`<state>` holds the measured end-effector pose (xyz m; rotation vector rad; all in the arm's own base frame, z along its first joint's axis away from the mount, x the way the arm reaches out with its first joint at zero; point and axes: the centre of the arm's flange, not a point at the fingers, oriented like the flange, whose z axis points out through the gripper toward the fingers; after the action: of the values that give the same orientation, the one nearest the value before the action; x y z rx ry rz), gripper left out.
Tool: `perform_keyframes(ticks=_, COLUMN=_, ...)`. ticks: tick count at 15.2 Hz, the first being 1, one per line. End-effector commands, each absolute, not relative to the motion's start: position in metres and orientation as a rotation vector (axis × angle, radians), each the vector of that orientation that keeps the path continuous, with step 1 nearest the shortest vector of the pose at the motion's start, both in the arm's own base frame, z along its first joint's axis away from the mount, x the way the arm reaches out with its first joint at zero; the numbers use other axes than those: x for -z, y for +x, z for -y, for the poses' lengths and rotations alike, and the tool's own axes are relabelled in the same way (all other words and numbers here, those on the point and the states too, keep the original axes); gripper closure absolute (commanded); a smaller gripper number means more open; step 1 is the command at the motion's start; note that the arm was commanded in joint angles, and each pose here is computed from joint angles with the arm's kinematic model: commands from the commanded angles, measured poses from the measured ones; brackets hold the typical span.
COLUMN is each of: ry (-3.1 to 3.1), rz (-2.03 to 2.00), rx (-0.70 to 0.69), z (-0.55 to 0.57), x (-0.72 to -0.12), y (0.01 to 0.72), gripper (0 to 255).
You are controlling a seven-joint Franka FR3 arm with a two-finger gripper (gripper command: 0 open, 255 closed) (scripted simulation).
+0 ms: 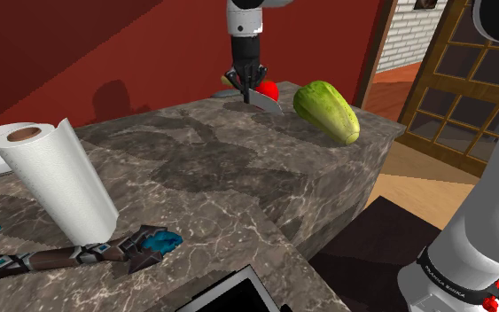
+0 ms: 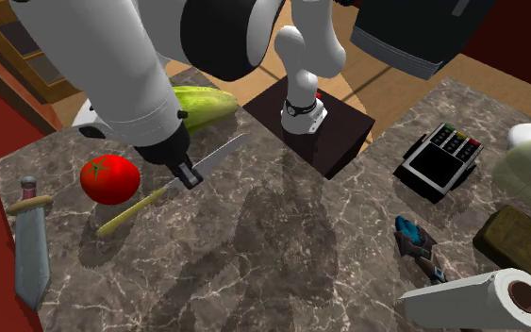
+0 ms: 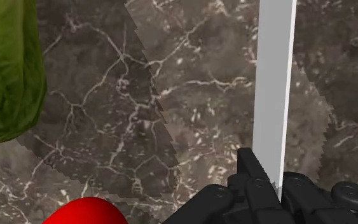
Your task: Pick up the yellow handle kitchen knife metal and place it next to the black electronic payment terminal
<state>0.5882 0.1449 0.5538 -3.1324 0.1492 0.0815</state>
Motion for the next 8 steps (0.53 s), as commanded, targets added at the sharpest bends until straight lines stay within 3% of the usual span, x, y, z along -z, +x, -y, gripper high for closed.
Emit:
perform_keyframes(ticks=1, ry=-3.133, rz=-0.149, rx=-0.082, z=-0.144, x=-0.564, y=0.587, gripper=255)
perform_keyframes(ticks=8, ry=-3.132, rz=-0.149, rx=-0.082, z=-0.175, x=-0.577, y=0.545, gripper=255)
